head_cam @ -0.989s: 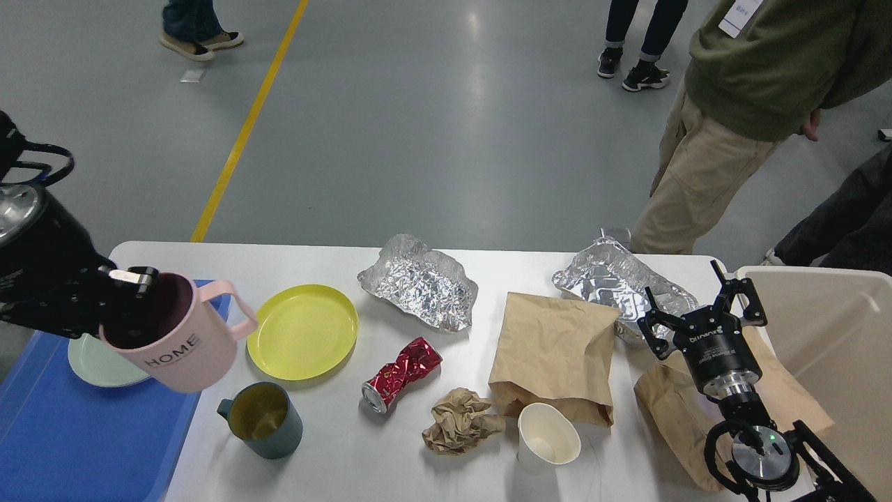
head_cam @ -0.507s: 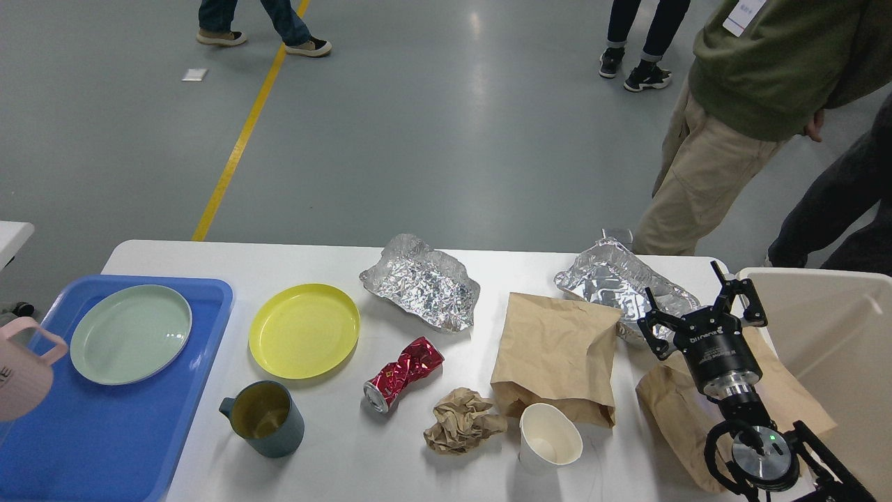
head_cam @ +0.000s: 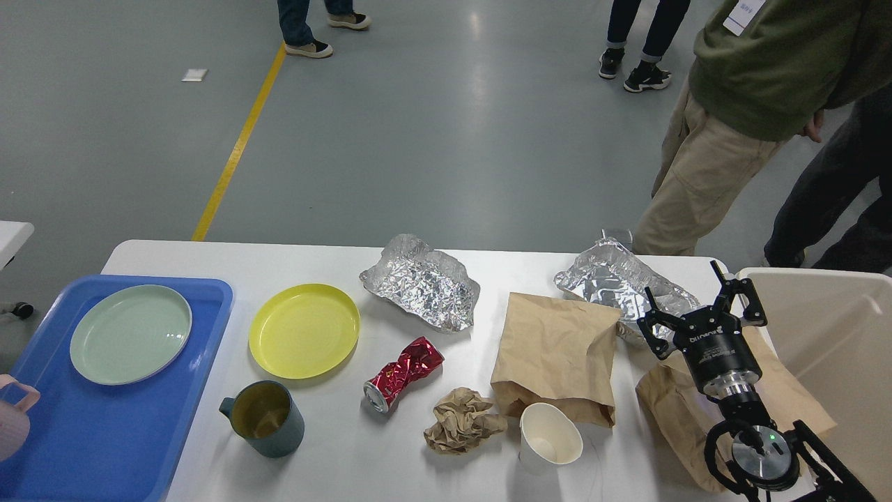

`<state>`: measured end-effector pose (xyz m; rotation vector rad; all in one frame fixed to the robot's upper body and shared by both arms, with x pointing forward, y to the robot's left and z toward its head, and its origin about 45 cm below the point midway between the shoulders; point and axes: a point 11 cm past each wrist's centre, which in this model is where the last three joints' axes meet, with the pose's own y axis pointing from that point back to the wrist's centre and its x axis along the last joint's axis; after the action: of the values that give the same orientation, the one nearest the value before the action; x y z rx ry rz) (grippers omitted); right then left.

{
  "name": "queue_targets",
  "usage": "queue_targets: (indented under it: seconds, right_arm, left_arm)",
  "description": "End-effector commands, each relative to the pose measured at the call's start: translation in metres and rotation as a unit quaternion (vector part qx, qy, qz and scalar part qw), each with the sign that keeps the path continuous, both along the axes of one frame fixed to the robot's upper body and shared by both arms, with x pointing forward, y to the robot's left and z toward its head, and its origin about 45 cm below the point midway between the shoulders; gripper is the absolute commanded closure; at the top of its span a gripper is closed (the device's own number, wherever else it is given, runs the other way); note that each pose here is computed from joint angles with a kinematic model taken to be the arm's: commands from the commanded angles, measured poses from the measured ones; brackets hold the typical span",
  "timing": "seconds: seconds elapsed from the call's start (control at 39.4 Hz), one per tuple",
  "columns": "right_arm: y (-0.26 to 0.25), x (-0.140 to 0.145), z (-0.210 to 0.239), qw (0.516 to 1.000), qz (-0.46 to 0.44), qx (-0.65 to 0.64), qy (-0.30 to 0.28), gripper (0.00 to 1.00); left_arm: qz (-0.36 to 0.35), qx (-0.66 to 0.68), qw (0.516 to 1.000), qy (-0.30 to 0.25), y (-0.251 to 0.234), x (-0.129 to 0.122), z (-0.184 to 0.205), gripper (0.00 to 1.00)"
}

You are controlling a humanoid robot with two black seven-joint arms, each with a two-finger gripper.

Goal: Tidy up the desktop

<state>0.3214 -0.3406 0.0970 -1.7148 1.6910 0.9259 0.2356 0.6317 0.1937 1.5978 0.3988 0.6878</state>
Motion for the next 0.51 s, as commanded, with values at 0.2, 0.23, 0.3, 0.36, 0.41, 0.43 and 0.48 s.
queue_targets:
  seconds: [0.2, 0.23, 0.3, 0.36, 0.41, 0.43, 0.48]
  right_arm:
    - [0.000, 0.000, 0.000, 1.000, -0.001, 0.003, 0.000, 0.00]
    - [-0.001, 0.000, 0.000, 1.000, -0.002, 0.002, 0.000, 0.00]
    - [0.000, 0.000, 0.000, 1.000, -0.001, 0.002, 0.000, 0.00]
    - [0.000, 0.000, 0.000, 1.000, -0.001, 0.002, 0.000, 0.00]
    - [0.000, 0.000, 0.000, 1.000, -0.001, 0.003, 0.000, 0.00]
    - [-0.001, 0.000, 0.000, 1.000, -0.002, 0.002, 0.000, 0.00]
    - [0.000, 0.000, 0.000, 1.000, -0.002, 0.003, 0.000, 0.00]
  left_arm:
    - [-0.025, 0.013, 1.000, 0.002, -0.012, 0.004, -0.032, 1.00]
    - [-0.025, 0.012, 1.000, 0.003, -0.012, 0.004, -0.033, 1.00]
    - [-0.025, 0.011, 1.000, 0.003, -0.012, 0.004, -0.033, 1.00]
    - [-0.023, 0.013, 1.000, 0.003, -0.011, 0.002, -0.032, 1.00]
    - [-0.023, 0.014, 1.000, 0.004, -0.010, 0.002, -0.031, 1.00]
    - [-0.024, 0.014, 1.000, 0.004, -0.010, 0.002, -0.032, 1.00]
    - [-0.024, 0.014, 1.000, 0.004, -0.010, 0.002, -0.032, 1.00]
